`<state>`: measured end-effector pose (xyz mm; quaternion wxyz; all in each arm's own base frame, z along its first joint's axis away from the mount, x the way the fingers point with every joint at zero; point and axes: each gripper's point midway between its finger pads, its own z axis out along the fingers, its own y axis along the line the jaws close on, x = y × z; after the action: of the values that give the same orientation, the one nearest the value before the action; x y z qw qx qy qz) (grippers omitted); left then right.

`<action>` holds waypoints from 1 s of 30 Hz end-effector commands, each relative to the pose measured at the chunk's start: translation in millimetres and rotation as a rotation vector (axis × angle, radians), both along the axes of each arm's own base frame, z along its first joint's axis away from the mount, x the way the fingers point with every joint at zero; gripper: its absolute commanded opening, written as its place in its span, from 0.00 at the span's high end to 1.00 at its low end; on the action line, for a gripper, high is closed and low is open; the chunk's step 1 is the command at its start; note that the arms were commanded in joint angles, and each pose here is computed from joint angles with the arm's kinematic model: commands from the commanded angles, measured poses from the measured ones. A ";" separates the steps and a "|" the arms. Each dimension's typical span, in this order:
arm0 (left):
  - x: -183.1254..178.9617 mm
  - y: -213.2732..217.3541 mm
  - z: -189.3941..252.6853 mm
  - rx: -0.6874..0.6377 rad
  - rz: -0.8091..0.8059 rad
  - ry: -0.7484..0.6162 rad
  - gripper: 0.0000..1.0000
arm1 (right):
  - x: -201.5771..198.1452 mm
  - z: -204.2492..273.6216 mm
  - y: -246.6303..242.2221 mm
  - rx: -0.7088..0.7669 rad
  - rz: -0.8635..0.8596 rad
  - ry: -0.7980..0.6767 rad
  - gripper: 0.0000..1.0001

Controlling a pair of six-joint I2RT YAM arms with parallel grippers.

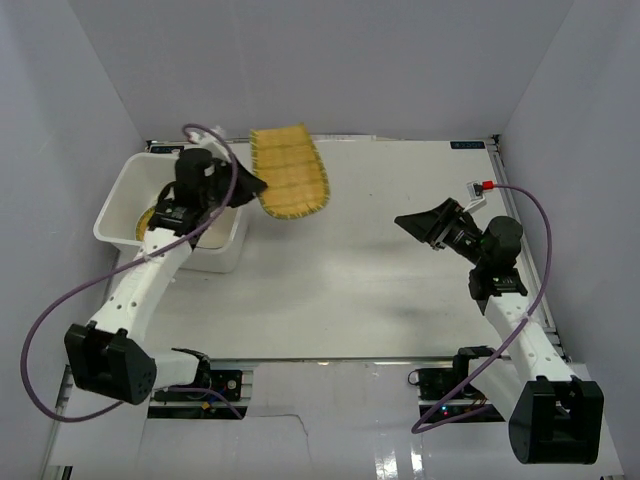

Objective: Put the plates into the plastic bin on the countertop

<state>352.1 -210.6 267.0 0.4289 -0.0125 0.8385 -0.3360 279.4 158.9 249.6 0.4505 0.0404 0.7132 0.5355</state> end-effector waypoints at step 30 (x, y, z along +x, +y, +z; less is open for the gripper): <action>-23.3 161.3 94.0 -0.227 0.376 -0.240 0.02 | 3.0 -52.9 13.4 -0.175 -0.003 0.062 0.10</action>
<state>348.5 10.2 319.6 0.5737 -0.2900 0.7244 -0.2490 275.8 173.7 197.8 0.4174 0.0177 0.7644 0.4911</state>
